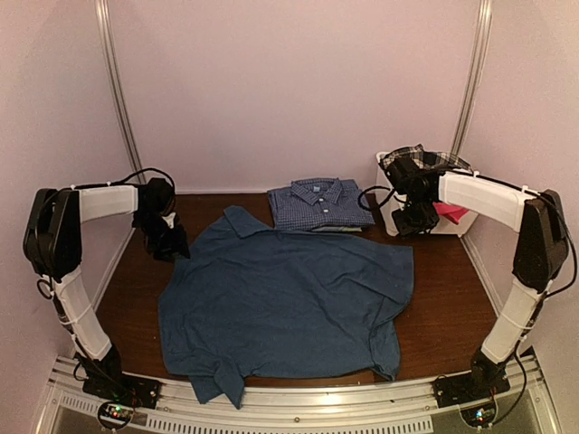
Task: Fold and stack the mixed laundry pile
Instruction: Smooth out the flattened T-shirt at the center of the board.
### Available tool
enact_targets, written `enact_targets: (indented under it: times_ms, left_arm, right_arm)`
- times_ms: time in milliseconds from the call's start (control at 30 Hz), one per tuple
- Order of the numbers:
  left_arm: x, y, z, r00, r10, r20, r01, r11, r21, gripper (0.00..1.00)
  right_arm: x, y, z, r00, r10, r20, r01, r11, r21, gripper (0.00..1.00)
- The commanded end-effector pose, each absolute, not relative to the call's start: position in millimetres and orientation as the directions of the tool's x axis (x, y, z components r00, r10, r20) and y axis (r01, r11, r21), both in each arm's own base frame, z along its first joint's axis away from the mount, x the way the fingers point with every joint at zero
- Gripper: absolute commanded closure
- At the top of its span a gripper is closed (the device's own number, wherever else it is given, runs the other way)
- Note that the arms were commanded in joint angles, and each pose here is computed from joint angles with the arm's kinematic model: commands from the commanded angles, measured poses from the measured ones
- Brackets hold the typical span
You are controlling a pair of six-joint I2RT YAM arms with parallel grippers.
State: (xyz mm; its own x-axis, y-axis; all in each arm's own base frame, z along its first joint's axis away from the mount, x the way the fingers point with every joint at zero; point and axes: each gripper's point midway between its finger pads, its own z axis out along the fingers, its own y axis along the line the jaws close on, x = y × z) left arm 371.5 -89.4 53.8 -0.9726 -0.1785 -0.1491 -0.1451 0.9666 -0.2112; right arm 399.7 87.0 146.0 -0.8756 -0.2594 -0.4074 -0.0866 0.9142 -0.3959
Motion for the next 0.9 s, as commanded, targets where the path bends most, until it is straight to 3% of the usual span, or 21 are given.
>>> enact_targets:
  times_ms: [0,167,267,567,700,867]
  left_arm:
    - [400,-125,95,-0.948,-0.083,-0.306,0.019,0.949,-0.315,0.47]
    - [409,-158,70,-0.961,-0.044,-0.272,0.052,0.94,-0.338,0.48]
    - [413,-164,49,-0.97,-0.095,-0.226,-0.007,0.932,-0.363,0.51]
    - [387,-89,-1,-0.956,-0.283,-0.081,-0.271,0.953,-0.134,0.73]
    - [383,-52,-7,-0.931,-0.358,-0.074,-0.353,0.932,-0.08,0.79]
    - [396,-19,-8,-0.894,-0.44,-0.085,-0.435,0.897,-0.077,0.81]
  right_arm:
    - [379,144,177,-0.844,-0.218,-0.489,-0.201,0.976,-0.088,0.52]
    - [331,214,127,-0.895,-0.277,-0.348,-0.357,0.915,0.189,0.6]
    - [317,231,102,-0.913,-0.288,-0.29,-0.359,0.904,0.231,0.62]
    - [325,198,11,-0.933,-0.343,-0.104,-0.351,0.934,0.062,0.61]
    - [357,192,-3,-0.933,-0.342,-0.111,-0.345,0.939,0.003,0.6]
    - [433,175,8,-0.925,-0.328,-0.19,-0.303,0.941,-0.147,0.58]
